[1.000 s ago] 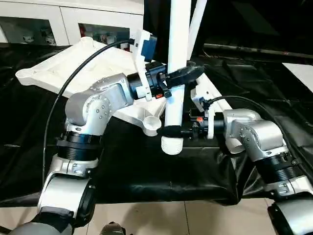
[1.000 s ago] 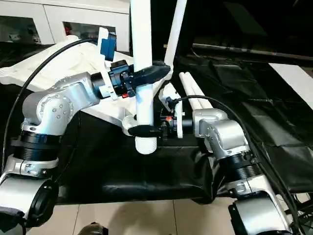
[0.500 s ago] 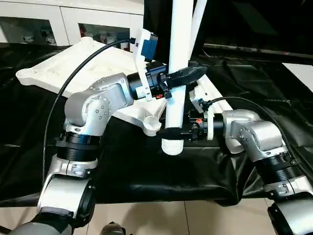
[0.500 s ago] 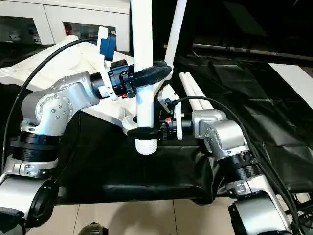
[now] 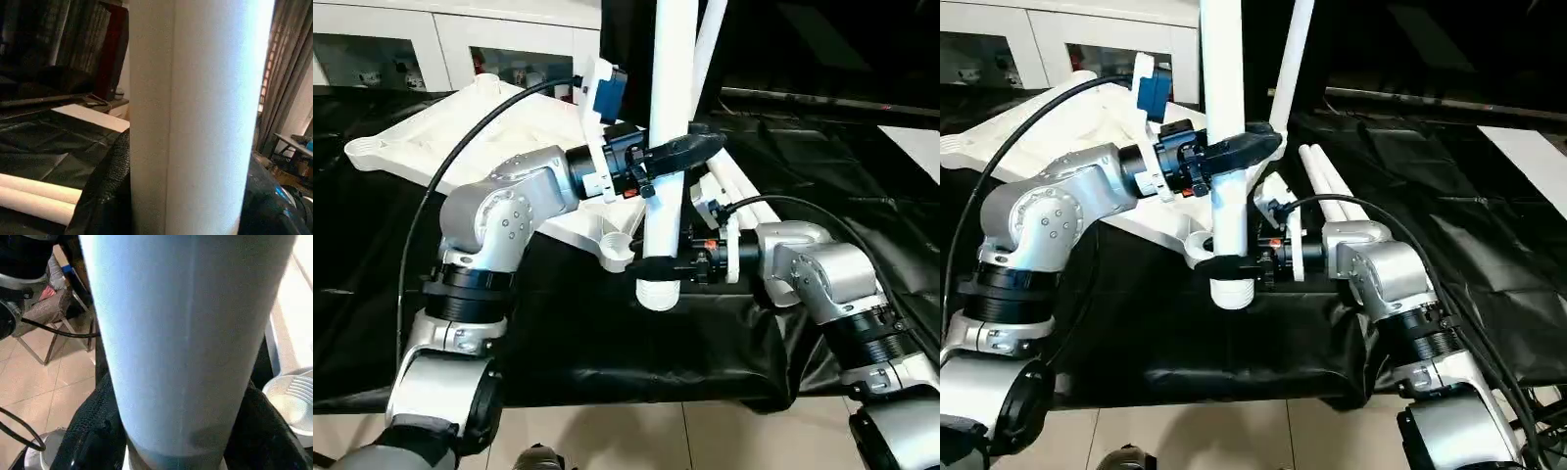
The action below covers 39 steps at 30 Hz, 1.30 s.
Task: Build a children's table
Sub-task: Pick table leg
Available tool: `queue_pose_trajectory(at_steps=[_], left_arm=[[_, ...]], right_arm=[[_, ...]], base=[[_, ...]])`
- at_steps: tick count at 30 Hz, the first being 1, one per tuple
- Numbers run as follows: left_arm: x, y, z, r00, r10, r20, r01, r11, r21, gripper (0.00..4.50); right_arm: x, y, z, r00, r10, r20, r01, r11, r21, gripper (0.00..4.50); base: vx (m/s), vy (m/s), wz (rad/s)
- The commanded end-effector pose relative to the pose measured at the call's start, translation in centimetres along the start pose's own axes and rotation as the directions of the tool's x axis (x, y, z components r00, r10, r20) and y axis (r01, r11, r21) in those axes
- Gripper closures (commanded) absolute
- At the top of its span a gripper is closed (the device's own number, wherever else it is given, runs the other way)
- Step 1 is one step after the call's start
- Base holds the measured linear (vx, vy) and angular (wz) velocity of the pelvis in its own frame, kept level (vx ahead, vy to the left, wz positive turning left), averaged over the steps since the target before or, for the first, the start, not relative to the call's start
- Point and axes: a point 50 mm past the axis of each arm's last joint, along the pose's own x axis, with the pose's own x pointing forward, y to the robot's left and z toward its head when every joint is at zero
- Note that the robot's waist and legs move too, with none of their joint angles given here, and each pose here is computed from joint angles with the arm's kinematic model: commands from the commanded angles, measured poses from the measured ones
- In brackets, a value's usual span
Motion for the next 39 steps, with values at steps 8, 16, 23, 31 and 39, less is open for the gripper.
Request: queue_pose_trajectory(at_steps=[8, 16, 23, 31, 39], left_arm=[[0.31, -0.50, -0.24, 0.998, -0.043, -0.036, 0.043, 0.999, 0.009, 2.73], [0.08, -0.31, -0.21, 0.999, -0.034, -0.038, 0.034, 0.999, 0.013, 2.73], [0.06, -0.35, -0.10, 0.999, -0.035, -0.037, 0.035, 0.999, 0.015, 2.73], [0.15, -0.22, 0.05, 0.999, -0.031, -0.033, 0.032, 0.999, 0.015, 2.73], [0.36, 0.32, -0.17, 0.999, 0.034, -0.019, -0.034, 0.999, 0.020, 2.03]], right_arm=[[-0.87, -0.39, 0.79, 0.998, -0.041, 0.049, 0.042, 0.999, -0.009, 1.79], [-0.92, -0.32, 0.61, 0.998, -0.046, 0.042, 0.047, 0.999, -0.025, 1.45], [-0.69, -0.11, 0.52, 0.999, -0.019, 0.048, 0.019, 1.000, -0.005, 1.92], [-0.71, -0.03, 0.30, 0.999, -0.014, 0.051, 0.013, 1.000, 0.005, 2.54], [-0.83, -0.01, 0.11, 0.998, -0.030, 0.057, 0.030, 1.000, 0.007, 2.58]], base=[[0.000, 0.000, 0.00], [0.000, 0.000, 0.00], [0.000, 0.000, 0.00], [0.000, 0.000, 0.00], [0.000, 0.000, 0.00]])
